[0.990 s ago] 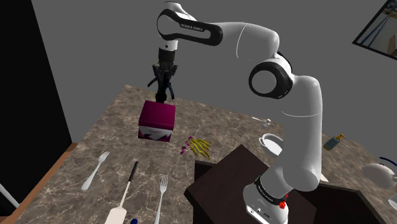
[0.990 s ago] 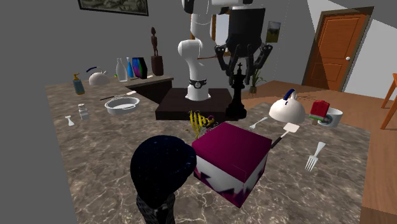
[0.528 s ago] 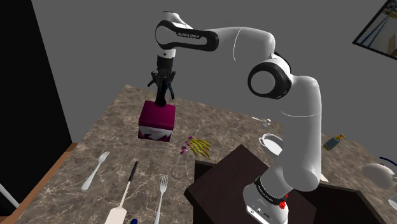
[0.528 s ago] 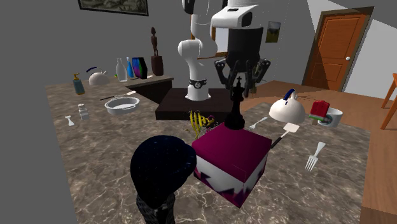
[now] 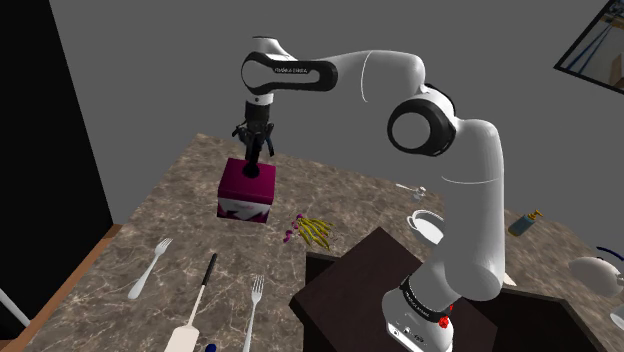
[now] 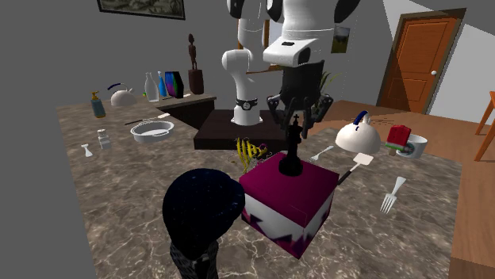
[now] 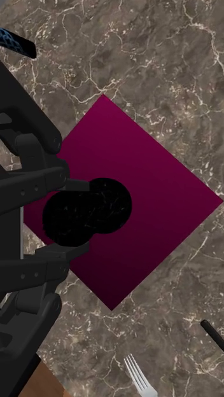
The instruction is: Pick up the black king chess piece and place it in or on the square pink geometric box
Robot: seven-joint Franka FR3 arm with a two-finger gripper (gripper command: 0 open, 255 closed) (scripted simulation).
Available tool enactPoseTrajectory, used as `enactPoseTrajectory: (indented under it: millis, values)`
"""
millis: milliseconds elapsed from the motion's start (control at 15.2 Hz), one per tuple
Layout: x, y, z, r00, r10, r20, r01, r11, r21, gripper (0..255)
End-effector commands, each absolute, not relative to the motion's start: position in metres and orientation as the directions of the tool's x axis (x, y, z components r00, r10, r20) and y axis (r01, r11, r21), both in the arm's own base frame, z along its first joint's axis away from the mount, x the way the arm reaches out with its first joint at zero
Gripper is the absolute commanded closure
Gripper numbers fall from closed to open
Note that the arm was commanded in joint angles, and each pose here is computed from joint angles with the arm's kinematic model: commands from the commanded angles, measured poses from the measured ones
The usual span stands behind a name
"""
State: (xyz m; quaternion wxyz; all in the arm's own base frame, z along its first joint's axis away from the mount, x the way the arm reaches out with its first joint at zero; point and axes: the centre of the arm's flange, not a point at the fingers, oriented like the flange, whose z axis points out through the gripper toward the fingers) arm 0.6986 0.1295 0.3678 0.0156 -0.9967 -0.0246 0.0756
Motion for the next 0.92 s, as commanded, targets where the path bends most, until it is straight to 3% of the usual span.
enactPoseTrajectory:
  millis: [0, 528, 594, 858]
  values:
    - [0.6991, 0.1295, 0.3577, 0.987, 0.051, -0.149, 0.047, -0.998, -0.035, 255]
    - [0.6992, 0.1295, 0.3552, 0.987, 0.051, -0.149, 0.047, -0.998, -0.035, 255]
    - [0.6992, 0.1295, 0.3552, 0.987, 0.051, -0.149, 0.047, -0.998, -0.035, 0]
    - [0.6992, 0.1296, 0.3552, 0.987, 0.051, -0.149, 0.047, -0.998, -0.035, 0]
